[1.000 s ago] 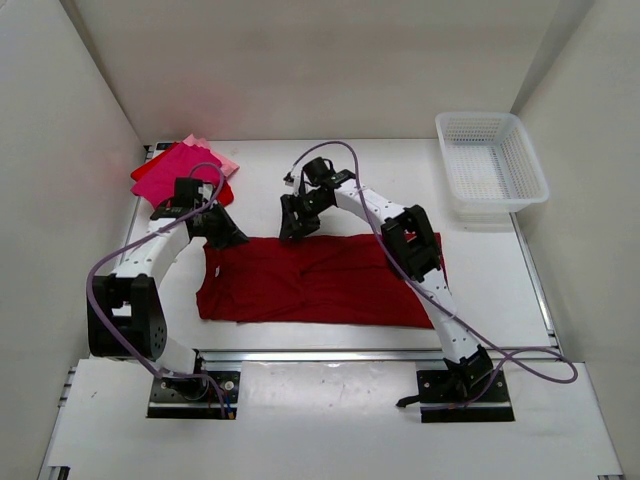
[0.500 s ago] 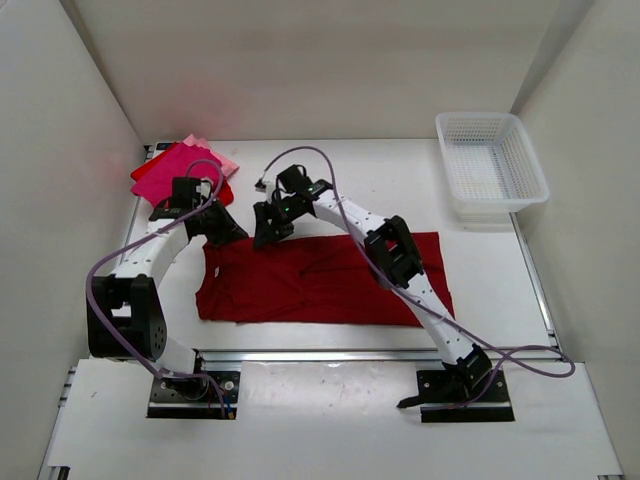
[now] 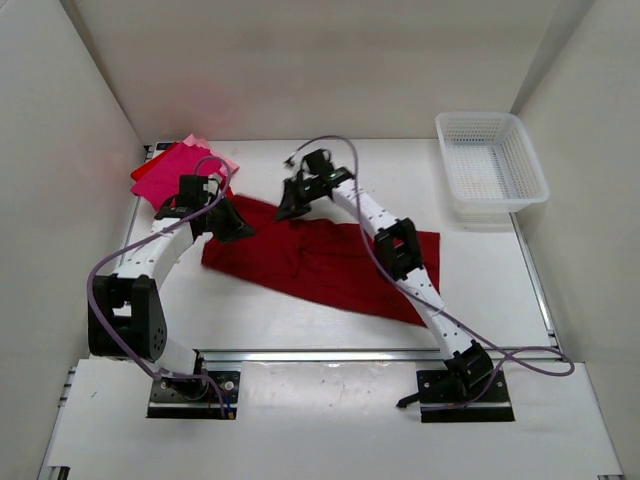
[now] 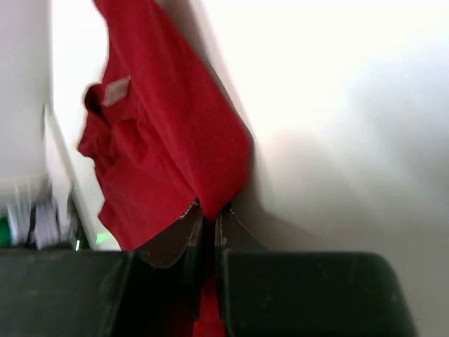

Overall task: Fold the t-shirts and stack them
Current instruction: Rotate the rectangle-folded T-shirt at the center of the board.

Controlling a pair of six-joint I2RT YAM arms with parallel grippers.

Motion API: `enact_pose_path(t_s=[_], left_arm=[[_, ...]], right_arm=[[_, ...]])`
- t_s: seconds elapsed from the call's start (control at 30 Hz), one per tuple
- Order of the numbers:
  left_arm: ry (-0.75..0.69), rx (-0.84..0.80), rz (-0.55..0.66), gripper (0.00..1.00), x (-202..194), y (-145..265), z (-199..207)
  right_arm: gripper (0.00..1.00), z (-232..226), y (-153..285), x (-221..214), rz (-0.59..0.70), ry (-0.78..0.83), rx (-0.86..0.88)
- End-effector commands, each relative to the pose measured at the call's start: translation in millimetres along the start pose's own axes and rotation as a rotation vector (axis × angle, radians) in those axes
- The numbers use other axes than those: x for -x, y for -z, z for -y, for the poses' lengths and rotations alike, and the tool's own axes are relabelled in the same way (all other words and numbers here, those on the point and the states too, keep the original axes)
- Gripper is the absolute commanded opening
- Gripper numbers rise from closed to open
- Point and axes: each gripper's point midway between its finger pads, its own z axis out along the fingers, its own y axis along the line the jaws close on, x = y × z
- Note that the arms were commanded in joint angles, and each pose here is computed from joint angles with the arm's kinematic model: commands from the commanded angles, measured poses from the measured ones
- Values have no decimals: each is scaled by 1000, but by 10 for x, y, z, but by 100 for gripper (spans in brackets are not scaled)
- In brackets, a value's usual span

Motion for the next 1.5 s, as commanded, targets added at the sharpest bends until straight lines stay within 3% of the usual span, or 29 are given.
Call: enact_pose_path(t_s=[0.0, 0.03, 0.1, 0.13, 0.2, 0.3, 0.43, 0.53, 0.67, 0.87, 1.1, 1.27, 1.47], left_arm=[[-76, -47, -1, 18, -10, 7, 266], [-78, -37, -3, 18, -23, -15, 259], [-89, -23, -46, 18, -171, -102, 264], [-92, -9, -56, 19, -213, -119, 250], [-118, 18, -108, 20, -450, -219, 268], [-105, 23, -187, 24, -877, -356, 269], [-140, -38, -341, 30, -1672, -537, 546], [-89, -110, -424, 37, -2195, -598, 814], [-22, -210, -454, 49, -2527, -693, 1087], [32, -242, -495, 56, -2989, -844, 1461], [146, -215, -568, 46, -3469, -1150, 1656], [118, -191, -558, 41, -3672, -1367, 1872], [130, -190, -542, 4, -3559, -1478, 1938]], right_arm=[[0, 723, 1080, 737, 244, -147, -239], [1, 819, 1218, 743, 251, -167, -280], [12, 948, 1692, 928, 337, -196, -385], [25, 1009, 1844, 935, 349, -214, -422], [37, 870, 2232, 1080, 419, -205, -500], [77, 683, 2741, 1220, 506, -199, -565], [76, 370, 3472, 1285, 592, -154, -621], [72, 197, 4057, 1110, 616, -144, -752], [72, -262, 4602, 810, 659, -185, -808], [72, -828, 4765, 430, 667, -159, -835], [72, -1065, 4549, -162, 617, -125, -855], [72, -1071, 4517, -483, 707, -142, -664], [72, -970, 4483, -759, 700, -163, -672]])
